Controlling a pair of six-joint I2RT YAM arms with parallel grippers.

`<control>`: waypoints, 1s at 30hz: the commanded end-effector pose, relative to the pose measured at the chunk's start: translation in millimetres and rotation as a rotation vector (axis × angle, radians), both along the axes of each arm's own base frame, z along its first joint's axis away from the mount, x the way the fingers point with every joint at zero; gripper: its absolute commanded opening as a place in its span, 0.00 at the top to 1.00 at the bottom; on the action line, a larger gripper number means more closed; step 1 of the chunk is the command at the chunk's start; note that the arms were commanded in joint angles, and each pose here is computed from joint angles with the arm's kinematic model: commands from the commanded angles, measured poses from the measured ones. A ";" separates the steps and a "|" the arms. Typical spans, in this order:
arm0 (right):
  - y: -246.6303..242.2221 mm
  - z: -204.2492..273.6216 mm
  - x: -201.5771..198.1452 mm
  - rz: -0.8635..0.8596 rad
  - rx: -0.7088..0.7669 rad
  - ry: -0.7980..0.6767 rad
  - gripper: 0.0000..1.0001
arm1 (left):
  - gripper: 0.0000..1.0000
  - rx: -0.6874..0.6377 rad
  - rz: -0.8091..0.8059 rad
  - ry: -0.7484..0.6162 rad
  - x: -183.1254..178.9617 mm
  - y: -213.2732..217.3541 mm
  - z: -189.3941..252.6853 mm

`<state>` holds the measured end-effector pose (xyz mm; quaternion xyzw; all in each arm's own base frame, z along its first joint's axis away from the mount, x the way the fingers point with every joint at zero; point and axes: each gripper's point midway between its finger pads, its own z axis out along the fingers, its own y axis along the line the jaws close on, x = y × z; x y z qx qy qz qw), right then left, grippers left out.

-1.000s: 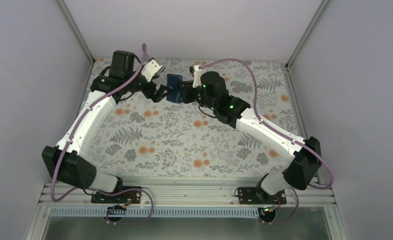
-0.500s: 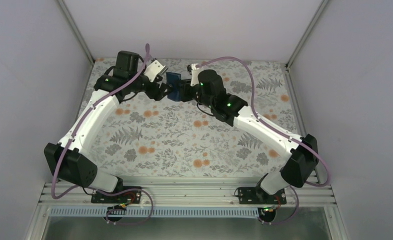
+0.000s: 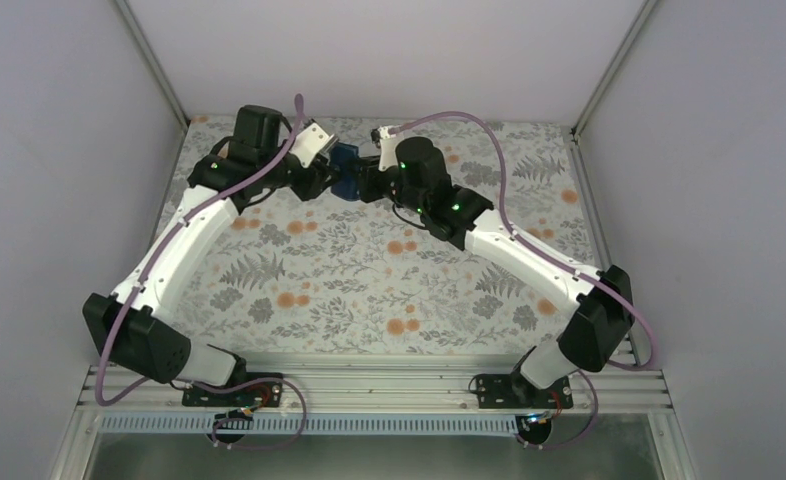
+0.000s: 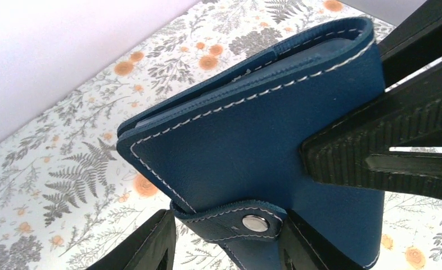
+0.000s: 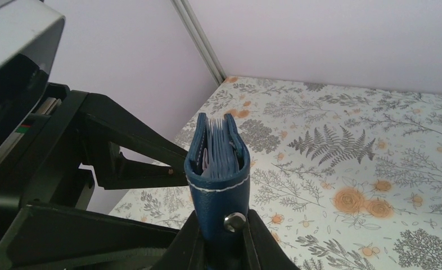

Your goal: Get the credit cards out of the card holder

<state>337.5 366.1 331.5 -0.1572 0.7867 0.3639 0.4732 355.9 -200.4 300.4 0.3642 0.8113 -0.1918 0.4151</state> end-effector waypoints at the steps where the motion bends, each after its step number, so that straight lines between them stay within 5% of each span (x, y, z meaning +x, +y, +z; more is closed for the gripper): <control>1: 13.5 55.7 -39.9 0.169 0.110 -0.077 0.96 | 0.55 0.128 0.247 -0.143 44.9 50.7 3.9; 12: -5.2 61.3 -43.6 0.157 0.111 -0.105 0.96 | 0.56 0.096 0.302 -0.122 53.1 88.0 4.1; 16: -12.1 59.7 -38.6 0.162 0.077 -0.114 0.96 | 0.53 0.062 0.161 -0.123 33.9 78.3 7.0; 21: -15.7 50.8 -44.3 0.289 -0.096 -0.170 0.96 | 0.42 0.079 -0.121 -0.236 -18.7 68.1 36.9; 26: -2.2 3.7 -57.0 0.425 -0.298 -0.174 0.96 | 0.08 0.047 -0.364 -0.263 -68.3 46.7 56.1; 30: 18.0 -16.6 -82.9 0.594 -0.345 -0.209 0.96 | 0.00 0.016 -0.499 -0.237 -92.0 19.3 53.4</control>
